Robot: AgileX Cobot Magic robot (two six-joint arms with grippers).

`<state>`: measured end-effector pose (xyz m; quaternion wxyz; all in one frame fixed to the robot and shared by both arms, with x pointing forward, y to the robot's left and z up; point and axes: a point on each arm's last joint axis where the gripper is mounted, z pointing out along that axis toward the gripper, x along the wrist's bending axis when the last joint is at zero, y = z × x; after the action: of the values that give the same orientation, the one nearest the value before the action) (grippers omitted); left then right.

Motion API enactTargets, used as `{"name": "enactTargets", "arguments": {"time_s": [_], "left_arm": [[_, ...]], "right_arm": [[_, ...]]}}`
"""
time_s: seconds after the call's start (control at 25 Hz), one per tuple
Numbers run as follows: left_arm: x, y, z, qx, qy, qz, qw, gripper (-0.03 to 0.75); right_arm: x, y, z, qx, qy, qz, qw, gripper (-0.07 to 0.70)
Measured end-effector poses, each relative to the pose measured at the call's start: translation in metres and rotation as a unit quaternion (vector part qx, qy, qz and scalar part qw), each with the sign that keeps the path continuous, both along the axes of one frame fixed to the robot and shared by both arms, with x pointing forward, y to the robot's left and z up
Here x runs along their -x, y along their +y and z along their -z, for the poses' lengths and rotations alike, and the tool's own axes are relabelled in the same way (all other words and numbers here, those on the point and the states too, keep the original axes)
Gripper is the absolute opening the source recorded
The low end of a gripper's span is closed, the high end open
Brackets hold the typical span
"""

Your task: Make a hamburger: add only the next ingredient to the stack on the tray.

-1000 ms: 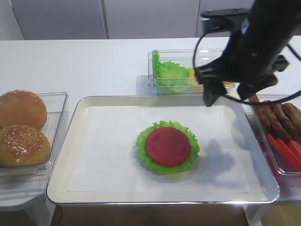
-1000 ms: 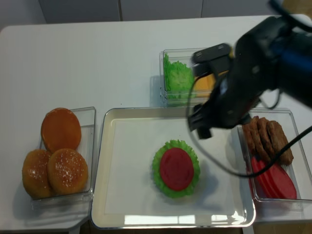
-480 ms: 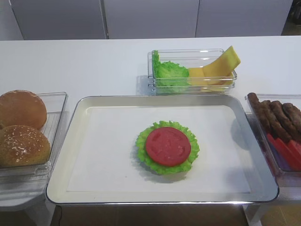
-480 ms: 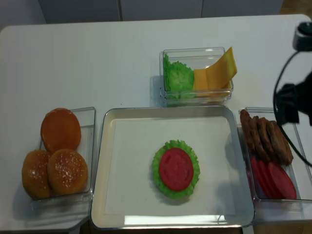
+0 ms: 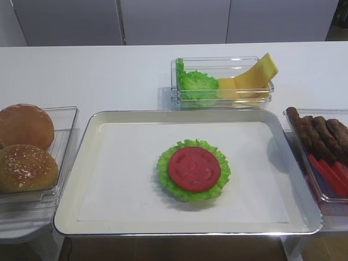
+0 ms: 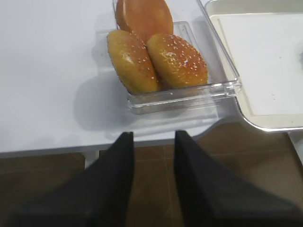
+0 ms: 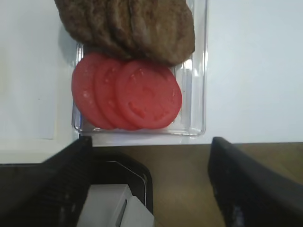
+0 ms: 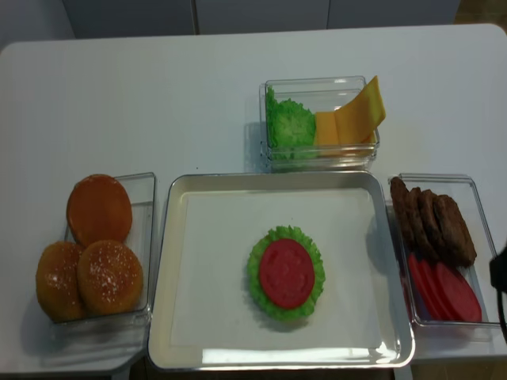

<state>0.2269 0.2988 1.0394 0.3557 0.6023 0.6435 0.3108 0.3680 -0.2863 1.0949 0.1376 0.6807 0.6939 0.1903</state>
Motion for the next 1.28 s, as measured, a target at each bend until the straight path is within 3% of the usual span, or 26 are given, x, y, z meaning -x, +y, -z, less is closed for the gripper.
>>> {"name": "enactTargets", "arguments": {"time_s": [0.4, 0.56, 0.92, 1.04, 1.28], "left_arm": [[0.000, 0.000, 0.000, 0.000, 0.000, 0.000, 1.0000, 0.216], [0.000, 0.000, 0.000, 0.000, 0.000, 0.000, 1.0000, 0.216], [0.000, 0.000, 0.000, 0.000, 0.000, 0.000, 1.0000, 0.216], [0.000, 0.000, 0.000, 0.000, 0.000, 0.000, 1.0000, 0.216], [0.000, 0.000, 0.000, 0.000, 0.000, 0.000, 1.0000, 0.216]], "right_arm": [[0.083, -0.005, 0.009, -0.011, -0.086, 0.008, 0.9962, 0.563], [0.109, -0.006, 0.014, -0.015, -0.135, 0.008, 0.9907, 0.552], [0.151, -0.009, 0.025, -0.023, -0.237, 0.007, 0.9712, 0.546], [0.157, -0.009, 0.035, -0.023, -0.249, 0.007, 0.9682, 0.546], [0.152, -0.009, 0.051, -0.020, -0.225, 0.008, 0.9742, 0.545]]}}
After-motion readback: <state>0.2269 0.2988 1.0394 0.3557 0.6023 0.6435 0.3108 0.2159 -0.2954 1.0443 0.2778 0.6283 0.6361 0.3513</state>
